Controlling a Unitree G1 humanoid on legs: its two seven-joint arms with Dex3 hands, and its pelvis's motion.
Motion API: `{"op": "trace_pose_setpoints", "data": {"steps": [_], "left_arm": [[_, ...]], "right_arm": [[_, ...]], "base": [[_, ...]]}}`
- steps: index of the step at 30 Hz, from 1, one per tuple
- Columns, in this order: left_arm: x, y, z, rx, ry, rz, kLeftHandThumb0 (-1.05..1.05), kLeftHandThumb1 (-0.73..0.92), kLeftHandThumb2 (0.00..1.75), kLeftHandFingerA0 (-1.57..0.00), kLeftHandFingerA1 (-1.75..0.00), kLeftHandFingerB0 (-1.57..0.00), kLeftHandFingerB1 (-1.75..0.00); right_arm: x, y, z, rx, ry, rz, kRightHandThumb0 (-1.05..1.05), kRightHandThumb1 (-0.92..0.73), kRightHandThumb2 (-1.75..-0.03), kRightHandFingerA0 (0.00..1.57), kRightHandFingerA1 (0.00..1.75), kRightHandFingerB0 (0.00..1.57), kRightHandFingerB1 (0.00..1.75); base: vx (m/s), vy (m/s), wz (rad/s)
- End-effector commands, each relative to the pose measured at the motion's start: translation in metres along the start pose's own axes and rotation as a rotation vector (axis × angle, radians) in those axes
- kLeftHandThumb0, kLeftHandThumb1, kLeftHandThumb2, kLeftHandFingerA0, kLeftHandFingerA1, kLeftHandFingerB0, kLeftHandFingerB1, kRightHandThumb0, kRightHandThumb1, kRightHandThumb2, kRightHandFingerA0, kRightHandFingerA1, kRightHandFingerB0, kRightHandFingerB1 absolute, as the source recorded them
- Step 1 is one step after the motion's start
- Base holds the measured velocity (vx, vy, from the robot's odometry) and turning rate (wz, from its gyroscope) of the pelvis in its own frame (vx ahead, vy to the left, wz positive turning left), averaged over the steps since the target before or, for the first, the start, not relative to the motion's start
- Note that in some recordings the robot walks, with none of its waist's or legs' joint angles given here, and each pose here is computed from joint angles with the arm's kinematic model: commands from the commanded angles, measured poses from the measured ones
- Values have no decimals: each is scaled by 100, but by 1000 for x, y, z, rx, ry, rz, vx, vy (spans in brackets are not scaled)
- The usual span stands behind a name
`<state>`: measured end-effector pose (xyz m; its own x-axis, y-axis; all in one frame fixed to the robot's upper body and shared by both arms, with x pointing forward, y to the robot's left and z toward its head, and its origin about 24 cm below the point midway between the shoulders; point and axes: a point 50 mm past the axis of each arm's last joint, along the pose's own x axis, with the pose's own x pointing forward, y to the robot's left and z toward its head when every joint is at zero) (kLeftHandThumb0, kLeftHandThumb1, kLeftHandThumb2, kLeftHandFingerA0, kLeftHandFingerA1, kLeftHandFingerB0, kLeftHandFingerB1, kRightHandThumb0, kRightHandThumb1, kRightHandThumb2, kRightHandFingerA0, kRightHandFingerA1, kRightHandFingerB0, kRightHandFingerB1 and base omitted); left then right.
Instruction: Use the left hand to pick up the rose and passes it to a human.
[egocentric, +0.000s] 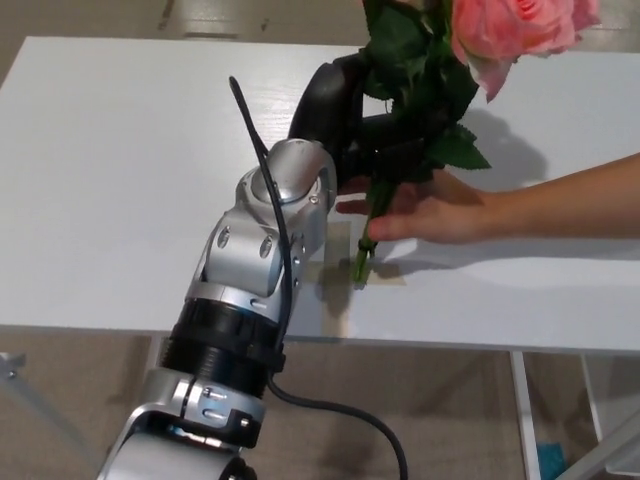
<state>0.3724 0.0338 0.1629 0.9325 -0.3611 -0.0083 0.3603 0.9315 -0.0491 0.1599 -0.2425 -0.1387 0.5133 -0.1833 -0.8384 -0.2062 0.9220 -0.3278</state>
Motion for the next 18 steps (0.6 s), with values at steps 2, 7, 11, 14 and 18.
{"op": "trace_pose_setpoints", "data": {"steps": [2,7,11,14,18], "left_arm": [[5,-57,14,-104,-49,-123,-18,80,72,-97,-135,-81,-101],[7,-59,16,-110,-51,-144,-18,81,71,-94,-136,-80,-100],[7,-58,15,-123,-44,-161,-18,82,70,-91,-137,-80,-100],[6,-58,14,-125,-41,-166,-18,82,70,-91,-137,-80,-100],[4,-49,10,-52,-31,-178,-24,83,64,-110,-66,-84,-49]], "right_arm": [[0,1,1,14,-1,3,-35,-70,-61,65,43,50,38],[2,0,11,16,-18,1,-35,-70,-61,65,43,50,38],[2,0,9,19,-15,4,-35,-70,-61,64,42,50,38],[1,-1,7,18,-12,4,-35,-70,-61,64,42,50,38],[1,-1,5,17,-8,3,-35,-70,-61,64,42,50,38]], "base": [[0,0,0],[0,0,0],[0,0,0],[0,0,0],[0,0,0]]}}
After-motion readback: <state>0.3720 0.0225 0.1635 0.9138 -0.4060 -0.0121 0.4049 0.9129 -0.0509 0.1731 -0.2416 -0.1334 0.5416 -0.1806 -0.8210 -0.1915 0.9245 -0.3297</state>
